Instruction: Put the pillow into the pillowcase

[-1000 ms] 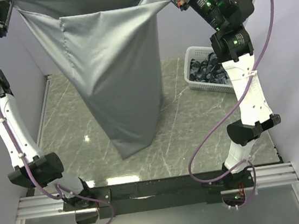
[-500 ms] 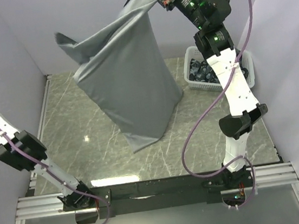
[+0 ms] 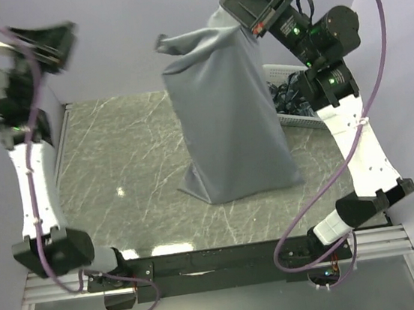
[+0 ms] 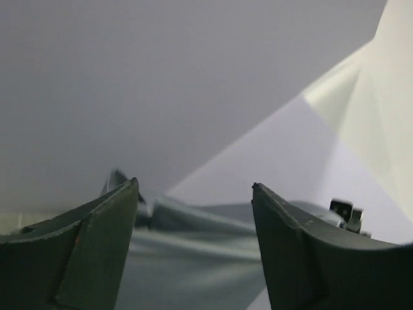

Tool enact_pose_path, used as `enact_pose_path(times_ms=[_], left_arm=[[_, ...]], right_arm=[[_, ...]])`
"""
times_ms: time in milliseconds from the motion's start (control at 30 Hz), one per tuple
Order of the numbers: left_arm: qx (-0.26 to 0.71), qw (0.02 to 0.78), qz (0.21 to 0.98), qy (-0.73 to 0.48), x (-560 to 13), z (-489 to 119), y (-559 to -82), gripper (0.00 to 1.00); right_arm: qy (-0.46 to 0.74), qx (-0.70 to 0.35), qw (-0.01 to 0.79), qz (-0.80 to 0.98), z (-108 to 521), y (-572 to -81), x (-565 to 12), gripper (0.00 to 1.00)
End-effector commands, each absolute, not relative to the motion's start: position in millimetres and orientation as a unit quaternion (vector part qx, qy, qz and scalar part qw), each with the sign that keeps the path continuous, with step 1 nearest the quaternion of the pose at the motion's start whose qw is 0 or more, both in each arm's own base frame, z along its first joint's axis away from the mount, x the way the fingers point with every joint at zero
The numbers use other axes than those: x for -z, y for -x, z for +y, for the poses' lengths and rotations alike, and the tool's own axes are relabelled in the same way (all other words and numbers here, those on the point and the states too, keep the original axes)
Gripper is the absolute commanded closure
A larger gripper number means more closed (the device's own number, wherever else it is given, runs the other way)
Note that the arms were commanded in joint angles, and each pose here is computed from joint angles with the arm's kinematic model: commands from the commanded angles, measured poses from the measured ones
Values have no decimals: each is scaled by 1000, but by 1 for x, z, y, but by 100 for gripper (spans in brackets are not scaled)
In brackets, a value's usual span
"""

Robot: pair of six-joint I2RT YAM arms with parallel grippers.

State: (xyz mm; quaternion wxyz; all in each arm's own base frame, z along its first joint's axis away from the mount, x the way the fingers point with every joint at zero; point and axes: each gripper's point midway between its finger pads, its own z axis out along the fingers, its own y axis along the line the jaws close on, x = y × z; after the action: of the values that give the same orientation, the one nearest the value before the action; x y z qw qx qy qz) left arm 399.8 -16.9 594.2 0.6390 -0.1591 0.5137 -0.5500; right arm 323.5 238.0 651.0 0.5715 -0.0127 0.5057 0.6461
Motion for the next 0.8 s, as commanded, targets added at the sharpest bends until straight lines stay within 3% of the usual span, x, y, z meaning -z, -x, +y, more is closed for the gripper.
enact_pose_path(times_ms=[0,167,433,600,767], left_arm=[[444,644,612,114,-500,-65,-414,19],[415,575,699,97,-400,-117,-438,12],[373,441,810,98,-244,-176,-455,10],[273,377,859,211,-163,-165,-420,13],[185,410,839,306,-146,-139,-368,13]], right_arm=[[80,-656,585,470,237,-282,-660,100],[105,-655,558,498,248,-277,-643,100],[98,-610,567,545,251,-294,-630,100],[-9,-475,659,584,199,-328,-641,100],[-96,-350,715,598,143,-346,-633,100]])
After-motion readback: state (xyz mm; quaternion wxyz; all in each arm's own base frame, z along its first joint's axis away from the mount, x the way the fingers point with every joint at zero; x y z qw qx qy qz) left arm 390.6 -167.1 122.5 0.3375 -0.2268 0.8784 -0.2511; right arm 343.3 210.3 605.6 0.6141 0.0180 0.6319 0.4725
